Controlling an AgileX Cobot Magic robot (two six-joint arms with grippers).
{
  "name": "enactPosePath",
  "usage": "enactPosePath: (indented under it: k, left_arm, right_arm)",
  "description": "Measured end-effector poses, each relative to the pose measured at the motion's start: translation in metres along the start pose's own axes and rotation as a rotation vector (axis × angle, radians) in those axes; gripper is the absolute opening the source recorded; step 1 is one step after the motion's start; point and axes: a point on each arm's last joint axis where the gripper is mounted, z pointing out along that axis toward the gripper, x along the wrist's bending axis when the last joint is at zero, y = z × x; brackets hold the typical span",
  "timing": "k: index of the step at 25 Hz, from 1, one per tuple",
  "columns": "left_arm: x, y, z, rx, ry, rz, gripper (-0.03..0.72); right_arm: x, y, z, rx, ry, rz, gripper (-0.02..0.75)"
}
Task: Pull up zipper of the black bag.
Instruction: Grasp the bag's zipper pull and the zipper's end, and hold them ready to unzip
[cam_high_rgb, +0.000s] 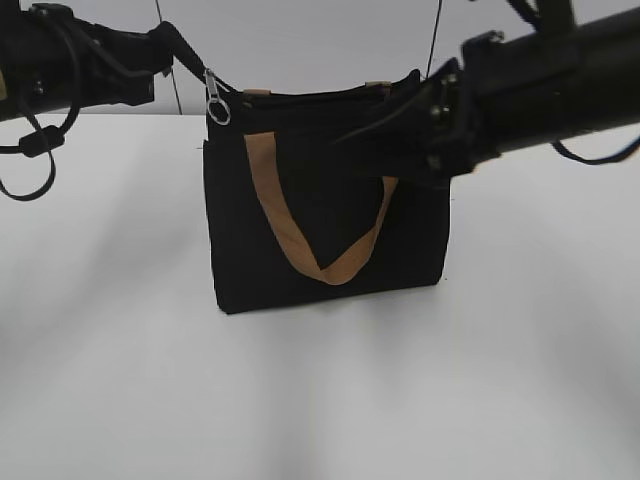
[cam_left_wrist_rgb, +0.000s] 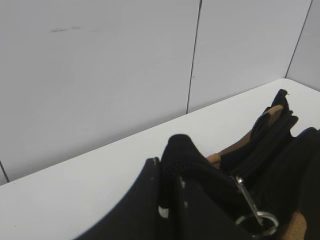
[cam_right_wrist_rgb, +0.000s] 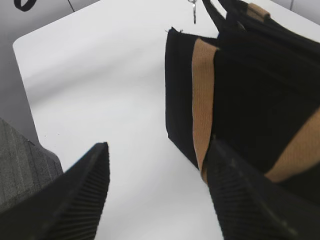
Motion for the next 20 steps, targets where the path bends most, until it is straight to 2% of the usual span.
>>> enactPosePath:
  k: [11,20]
  left_arm:
    - [0.000,0.000,0.000,0.000,0.000,0.000,0.016]
    - [0.000,0.000,0.000,0.000,0.000,0.000,0.016]
  right_arm:
    - [-0.021,0.046,0.101,0.008,0.134,-0.141,0.468]
    - [-0.033,0.046,0.139,0.021,0.129,-0.155,0.467]
